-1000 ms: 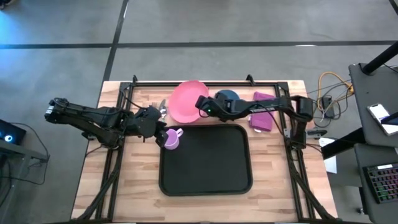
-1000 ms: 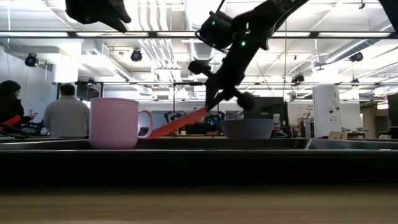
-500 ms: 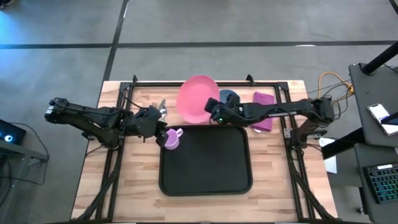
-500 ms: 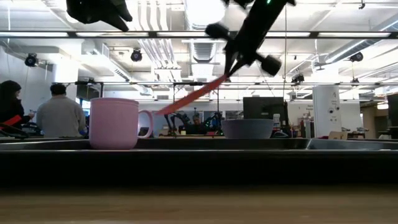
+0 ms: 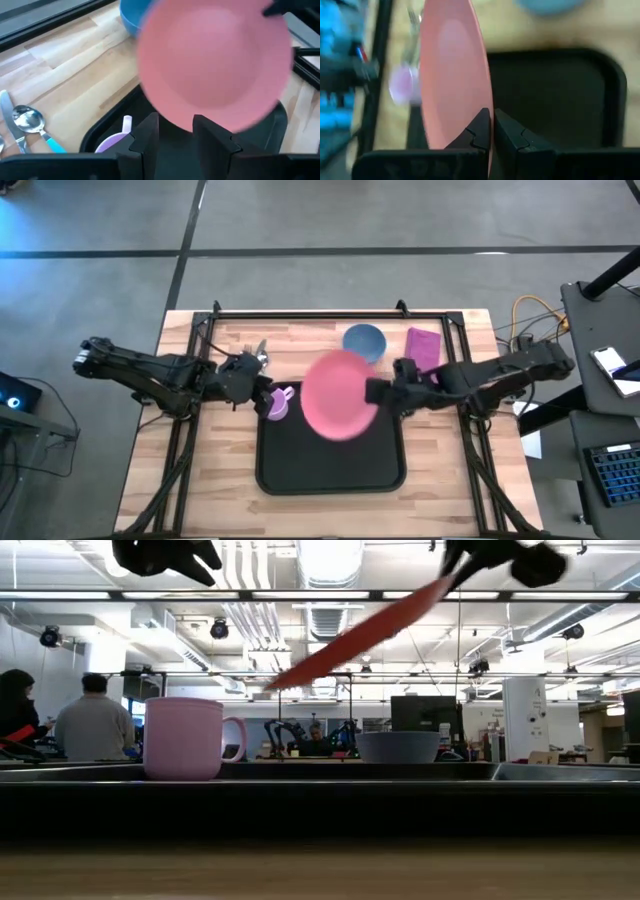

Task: Set up tray
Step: Put the pink plate to the right of the light purple mug on the black tray

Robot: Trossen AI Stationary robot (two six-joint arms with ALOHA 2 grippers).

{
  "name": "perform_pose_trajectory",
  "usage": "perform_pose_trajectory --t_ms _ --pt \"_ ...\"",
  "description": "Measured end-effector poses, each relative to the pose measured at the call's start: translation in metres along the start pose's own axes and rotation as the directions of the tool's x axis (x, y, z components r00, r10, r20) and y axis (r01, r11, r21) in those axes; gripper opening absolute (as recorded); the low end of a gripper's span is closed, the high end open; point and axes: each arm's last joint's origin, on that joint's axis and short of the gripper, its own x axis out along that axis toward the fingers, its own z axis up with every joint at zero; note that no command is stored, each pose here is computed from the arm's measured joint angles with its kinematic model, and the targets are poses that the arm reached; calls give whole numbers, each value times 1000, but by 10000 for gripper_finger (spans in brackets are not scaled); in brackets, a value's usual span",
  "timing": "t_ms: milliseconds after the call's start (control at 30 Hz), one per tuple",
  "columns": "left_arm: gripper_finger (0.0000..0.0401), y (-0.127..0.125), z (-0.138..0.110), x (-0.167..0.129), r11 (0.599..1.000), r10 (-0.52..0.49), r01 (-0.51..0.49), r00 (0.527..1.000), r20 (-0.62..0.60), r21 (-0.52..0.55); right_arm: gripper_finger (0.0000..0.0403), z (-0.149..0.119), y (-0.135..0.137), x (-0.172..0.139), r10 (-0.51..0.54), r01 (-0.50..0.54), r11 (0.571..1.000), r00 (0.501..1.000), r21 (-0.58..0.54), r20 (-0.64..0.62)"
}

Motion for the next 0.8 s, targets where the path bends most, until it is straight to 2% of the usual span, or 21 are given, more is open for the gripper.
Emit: perform_pose_trajectory --t_ms 100,233,500,667,800 --pt "102 -4 -4 5 1000 6 -6 1000 -16 18 9 -15 -9 -1 -30 28 999 992 -16 -121" --pt "102 -11 -8 13 999 10 -9 1000 -29 35 9 -33 -23 14 -69 71 997 982 4 -176" --pt "102 -25 -19 27 998 4 -1 998 -57 57 9 -62 -54 70 21 22 988 963 153 -268" --pt "102 -29 -22 28 999 -9 12 998 -60 48 10 -74 -80 95 -51 114 974 951 195 -305" --pt "102 -29 -22 28 999 -9 12 998 -60 47 31 -78 -88 105 -104 155 975 951 159 -290"
